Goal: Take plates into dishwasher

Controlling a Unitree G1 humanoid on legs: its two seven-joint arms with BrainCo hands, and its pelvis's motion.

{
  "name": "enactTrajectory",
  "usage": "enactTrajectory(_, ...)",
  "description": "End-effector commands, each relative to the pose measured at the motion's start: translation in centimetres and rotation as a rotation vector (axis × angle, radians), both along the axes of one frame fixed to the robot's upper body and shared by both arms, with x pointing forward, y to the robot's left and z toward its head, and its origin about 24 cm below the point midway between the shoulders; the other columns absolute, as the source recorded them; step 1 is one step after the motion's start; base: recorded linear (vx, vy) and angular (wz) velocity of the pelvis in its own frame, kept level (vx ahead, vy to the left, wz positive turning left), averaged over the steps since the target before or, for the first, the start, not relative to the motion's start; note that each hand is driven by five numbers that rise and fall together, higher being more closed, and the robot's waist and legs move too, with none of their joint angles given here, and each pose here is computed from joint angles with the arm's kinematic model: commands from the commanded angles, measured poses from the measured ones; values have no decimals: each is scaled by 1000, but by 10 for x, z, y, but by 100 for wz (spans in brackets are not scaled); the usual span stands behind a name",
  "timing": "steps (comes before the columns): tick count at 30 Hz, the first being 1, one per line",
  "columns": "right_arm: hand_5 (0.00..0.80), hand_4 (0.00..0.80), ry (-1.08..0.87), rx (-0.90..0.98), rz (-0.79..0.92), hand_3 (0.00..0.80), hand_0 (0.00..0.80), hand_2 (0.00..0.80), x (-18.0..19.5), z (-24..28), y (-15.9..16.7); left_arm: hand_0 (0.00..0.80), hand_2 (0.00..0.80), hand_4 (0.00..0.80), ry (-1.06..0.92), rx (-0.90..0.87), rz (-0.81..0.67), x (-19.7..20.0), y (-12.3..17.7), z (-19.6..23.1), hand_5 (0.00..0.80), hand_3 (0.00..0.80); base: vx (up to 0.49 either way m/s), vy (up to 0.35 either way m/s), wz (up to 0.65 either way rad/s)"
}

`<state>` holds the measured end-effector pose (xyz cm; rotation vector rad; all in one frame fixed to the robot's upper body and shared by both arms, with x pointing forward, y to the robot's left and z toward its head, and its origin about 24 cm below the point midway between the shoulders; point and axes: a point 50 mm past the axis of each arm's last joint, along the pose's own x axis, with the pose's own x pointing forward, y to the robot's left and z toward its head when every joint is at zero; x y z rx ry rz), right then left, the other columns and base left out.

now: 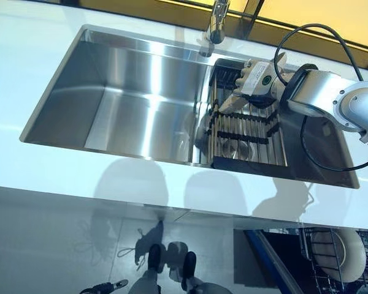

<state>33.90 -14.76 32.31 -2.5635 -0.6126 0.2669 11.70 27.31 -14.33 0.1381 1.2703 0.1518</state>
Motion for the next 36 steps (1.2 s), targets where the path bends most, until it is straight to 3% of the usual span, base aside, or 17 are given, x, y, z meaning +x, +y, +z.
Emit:
enactTrajectory(1, 800, 800, -96, 41, -44, 800, 800, 800, 3, 21, -17, 0, 0, 0, 80, 21, 14, -24, 8, -4, 0, 0, 16, 3, -7)
enactTrajectory(10, 800, 800, -210, 231, -76, 800, 800, 800, 1, 47, -45, 0, 0, 0, 129, 29, -7, -38, 3, -9, 0, 0, 34, 9, -12)
enactTrajectory(19, 800, 800, -355, 556, -204, 800, 800, 800, -13, 74, -106, 0, 0, 0, 184, 22, -32, -53, 0, -13, 0, 0, 35, 14, -18)
enactTrajectory(23, 800, 800, -414, 749, -251, 800, 800, 800, -25, 82, -139, 0, 0, 0, 199, 23, -44, -57, 1, -13, 0, 0, 10, -9, -20)
enactTrajectory(30, 800, 800, -438, 1302, -343, 800, 800, 800, -55, 72, -215, 0, 0, 0, 206, 19, -41, -61, 4, -13, 0, 0, 14, -45, -24)
enactTrajectory(36, 800, 800, -390, 1530, -418, 800, 800, 800, -72, 44, -254, 0, 0, 0, 214, 21, -48, -65, 9, -12, 0, 0, 8, -56, -21)
